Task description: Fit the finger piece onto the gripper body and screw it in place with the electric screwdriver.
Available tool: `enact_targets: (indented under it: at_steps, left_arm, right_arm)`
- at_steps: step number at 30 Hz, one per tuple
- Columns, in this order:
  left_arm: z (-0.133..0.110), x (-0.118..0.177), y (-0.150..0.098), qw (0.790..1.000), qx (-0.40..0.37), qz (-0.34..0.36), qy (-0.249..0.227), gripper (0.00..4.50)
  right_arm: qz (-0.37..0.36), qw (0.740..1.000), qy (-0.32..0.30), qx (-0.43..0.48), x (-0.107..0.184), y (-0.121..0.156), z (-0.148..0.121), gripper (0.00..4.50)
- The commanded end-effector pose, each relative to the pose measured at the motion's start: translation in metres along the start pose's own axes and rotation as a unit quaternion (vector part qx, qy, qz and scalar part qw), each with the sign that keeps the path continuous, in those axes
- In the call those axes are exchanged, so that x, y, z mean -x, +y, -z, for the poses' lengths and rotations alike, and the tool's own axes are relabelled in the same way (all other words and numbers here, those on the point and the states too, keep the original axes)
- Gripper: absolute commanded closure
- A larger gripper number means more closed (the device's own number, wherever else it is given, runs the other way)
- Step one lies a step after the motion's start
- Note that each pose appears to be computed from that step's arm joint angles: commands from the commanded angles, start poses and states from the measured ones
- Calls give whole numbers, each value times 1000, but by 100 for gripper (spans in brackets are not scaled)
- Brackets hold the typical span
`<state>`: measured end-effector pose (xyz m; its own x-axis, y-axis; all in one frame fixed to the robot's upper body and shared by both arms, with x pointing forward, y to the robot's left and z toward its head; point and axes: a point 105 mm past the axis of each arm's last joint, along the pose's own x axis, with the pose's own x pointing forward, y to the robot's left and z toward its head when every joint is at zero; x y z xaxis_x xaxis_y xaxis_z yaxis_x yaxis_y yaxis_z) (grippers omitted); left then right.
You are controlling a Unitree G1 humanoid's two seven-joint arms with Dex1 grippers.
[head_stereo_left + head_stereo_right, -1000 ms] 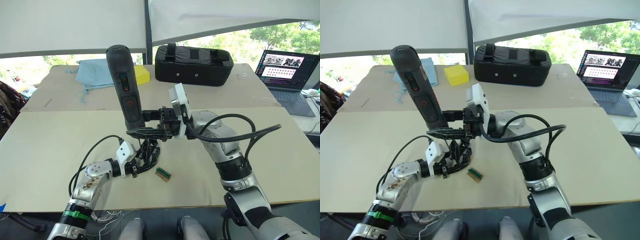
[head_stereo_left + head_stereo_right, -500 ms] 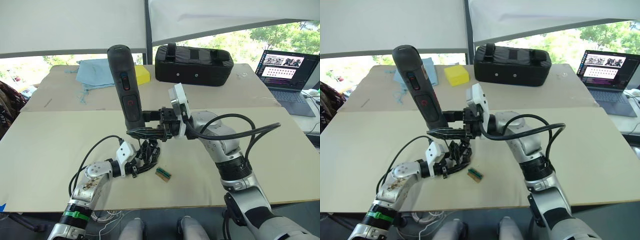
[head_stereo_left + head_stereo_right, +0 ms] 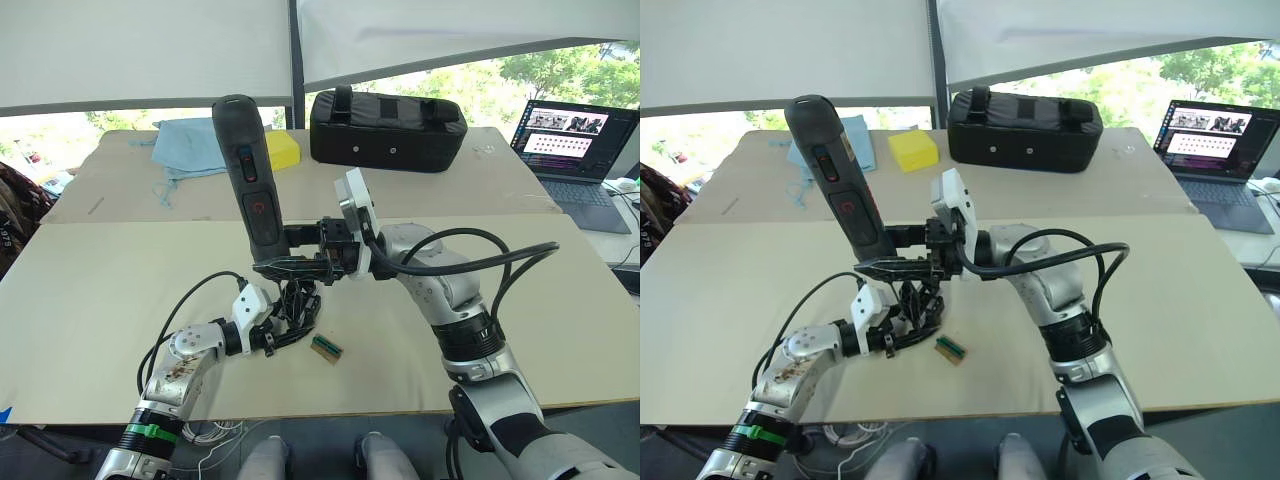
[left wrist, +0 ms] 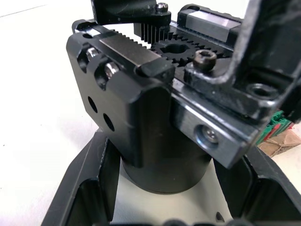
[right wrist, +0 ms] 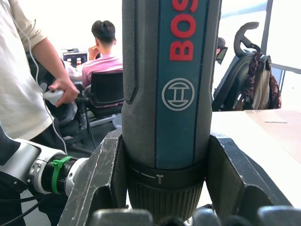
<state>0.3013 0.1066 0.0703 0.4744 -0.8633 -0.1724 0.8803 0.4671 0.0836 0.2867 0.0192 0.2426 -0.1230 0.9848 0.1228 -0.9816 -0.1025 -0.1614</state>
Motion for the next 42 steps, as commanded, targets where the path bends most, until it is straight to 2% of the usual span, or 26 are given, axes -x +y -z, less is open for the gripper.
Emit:
enact_targets:
  at_steps: [1,9,14,42]
  left_arm:
    - [17,-2,-13,999,28,19,23,219]
    - [17,-2,-14,999,29,20,23,219]
    - [17,-2,-13,999,28,20,23,219]
    - [17,-2,-13,999,27,23,25,219]
  right_arm:
    - [-13,999,-21,24,-3,5,-16,260]
    - [-17,999,-25,23,-3,6,-18,260]
    - [-19,999,-50,11,-3,7,-30,260]
    - [-7,998,-55,28,-8,3,-38,260]
